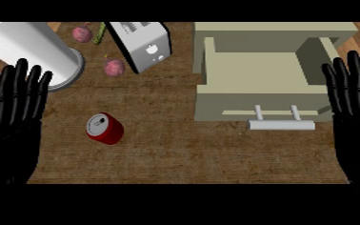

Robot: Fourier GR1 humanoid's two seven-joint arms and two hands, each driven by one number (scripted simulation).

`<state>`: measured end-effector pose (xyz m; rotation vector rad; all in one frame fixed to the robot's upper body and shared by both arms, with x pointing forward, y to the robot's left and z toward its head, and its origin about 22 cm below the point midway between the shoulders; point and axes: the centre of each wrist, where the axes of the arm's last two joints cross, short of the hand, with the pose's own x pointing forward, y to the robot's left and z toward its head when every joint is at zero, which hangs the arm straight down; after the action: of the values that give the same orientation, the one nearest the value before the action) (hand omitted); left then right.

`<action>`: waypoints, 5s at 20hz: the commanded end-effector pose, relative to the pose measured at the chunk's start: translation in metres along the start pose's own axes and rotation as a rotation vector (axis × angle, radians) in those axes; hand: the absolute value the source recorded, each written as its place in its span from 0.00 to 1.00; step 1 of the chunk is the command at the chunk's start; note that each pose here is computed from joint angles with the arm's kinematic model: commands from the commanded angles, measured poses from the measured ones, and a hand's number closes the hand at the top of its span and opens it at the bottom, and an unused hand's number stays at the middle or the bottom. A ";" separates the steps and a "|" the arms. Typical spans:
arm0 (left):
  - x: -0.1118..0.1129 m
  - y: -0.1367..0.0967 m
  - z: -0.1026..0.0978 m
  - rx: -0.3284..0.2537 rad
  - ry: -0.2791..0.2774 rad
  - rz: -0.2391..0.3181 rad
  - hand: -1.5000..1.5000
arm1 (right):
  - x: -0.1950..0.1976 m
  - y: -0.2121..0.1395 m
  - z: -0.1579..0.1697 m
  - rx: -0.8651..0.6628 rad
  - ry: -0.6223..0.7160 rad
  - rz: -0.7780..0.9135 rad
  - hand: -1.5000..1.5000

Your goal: Pick up the can, place it into the drawer and close the drawer

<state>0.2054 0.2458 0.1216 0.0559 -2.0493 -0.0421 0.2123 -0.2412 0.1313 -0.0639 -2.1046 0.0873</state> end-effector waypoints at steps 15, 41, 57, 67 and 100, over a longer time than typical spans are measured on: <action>0.015 -0.040 0.017 0.020 0.339 -0.093 0.00 | -0.015 -0.008 0.042 -0.055 0.315 0.042 0.00; -0.038 -0.024 0.011 0.121 0.433 -0.069 0.00 | -0.020 -0.057 0.091 -0.099 0.328 0.038 0.00; -0.120 -0.005 0.048 0.170 0.447 -0.093 0.00 | -0.032 -0.062 0.068 -0.086 0.315 0.049 0.00; -0.140 0.021 0.069 0.195 0.460 -0.112 0.00 | -0.035 -0.048 0.071 -0.075 0.322 0.056 0.00; -0.211 0.038 0.073 0.198 0.541 -0.087 0.00 | -0.030 -0.055 0.060 -0.108 0.305 0.059 0.00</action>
<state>0.2214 0.3035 -0.0980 0.2585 -1.5079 0.1210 0.1591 -0.2925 0.0865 -0.1811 -1.8012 0.0081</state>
